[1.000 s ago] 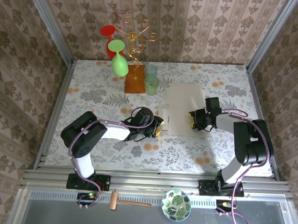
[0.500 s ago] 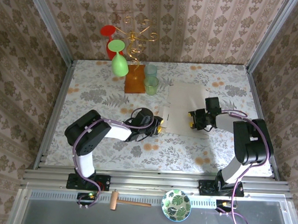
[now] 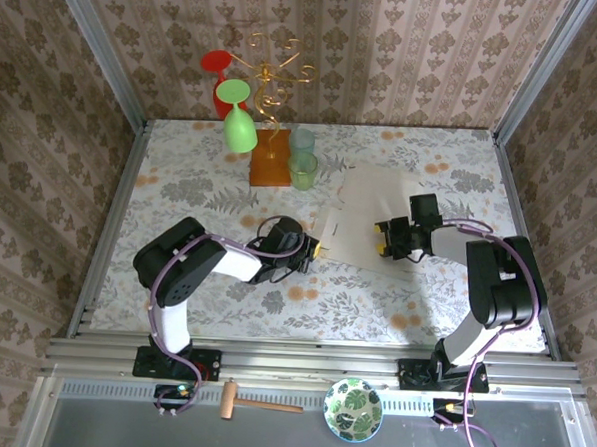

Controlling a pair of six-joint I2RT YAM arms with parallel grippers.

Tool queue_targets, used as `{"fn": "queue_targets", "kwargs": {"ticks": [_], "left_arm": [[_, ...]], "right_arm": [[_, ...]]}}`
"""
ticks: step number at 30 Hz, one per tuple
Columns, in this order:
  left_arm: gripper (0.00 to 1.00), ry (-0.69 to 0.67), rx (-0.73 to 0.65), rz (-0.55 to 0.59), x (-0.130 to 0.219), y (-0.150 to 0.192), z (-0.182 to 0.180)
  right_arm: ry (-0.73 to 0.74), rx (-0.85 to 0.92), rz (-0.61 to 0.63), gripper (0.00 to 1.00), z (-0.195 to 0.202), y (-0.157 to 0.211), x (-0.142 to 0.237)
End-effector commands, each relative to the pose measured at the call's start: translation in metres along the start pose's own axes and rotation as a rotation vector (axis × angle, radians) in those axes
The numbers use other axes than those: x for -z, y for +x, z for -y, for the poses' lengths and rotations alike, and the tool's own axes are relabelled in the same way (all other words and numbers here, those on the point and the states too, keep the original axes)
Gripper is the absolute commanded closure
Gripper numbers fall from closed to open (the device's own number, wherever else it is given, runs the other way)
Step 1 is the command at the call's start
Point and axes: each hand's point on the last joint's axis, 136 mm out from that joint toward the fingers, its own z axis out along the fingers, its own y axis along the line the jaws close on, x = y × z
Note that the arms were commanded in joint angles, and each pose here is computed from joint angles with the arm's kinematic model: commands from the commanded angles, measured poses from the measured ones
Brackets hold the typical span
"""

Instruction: Fold the paper box

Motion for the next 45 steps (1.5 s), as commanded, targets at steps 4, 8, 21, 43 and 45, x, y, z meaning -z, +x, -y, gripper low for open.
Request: {"fn": "queue_targets", "kwargs": {"ticks": [4, 8, 21, 43, 45], "left_arm": [[1.0, 0.021, -0.044, 0.071, 0.011, -0.012, 0.019], [1.0, 0.034, -0.058, 0.07, 0.018, -0.008, 0.032], [1.0, 0.045, -0.084, 0.065, 0.027, -0.003, 0.049], [1.0, 0.063, -0.104, 0.036, 0.027, 0.002, 0.061], [1.0, 0.065, -0.104, 0.034, 0.026, 0.002, 0.062]], "right_arm": [[0.039, 0.076, 0.141, 0.42, 0.003, -0.003, 0.048], [0.018, 0.091, 0.191, 0.36, 0.01, -0.01, 0.071], [0.089, 0.06, 0.223, 0.27, 0.055, -0.013, 0.113], [-0.208, -0.042, 0.225, 0.27, 0.046, 0.041, 0.06], [-0.21, -0.048, 0.227, 0.27, 0.047, 0.043, 0.055]]}}
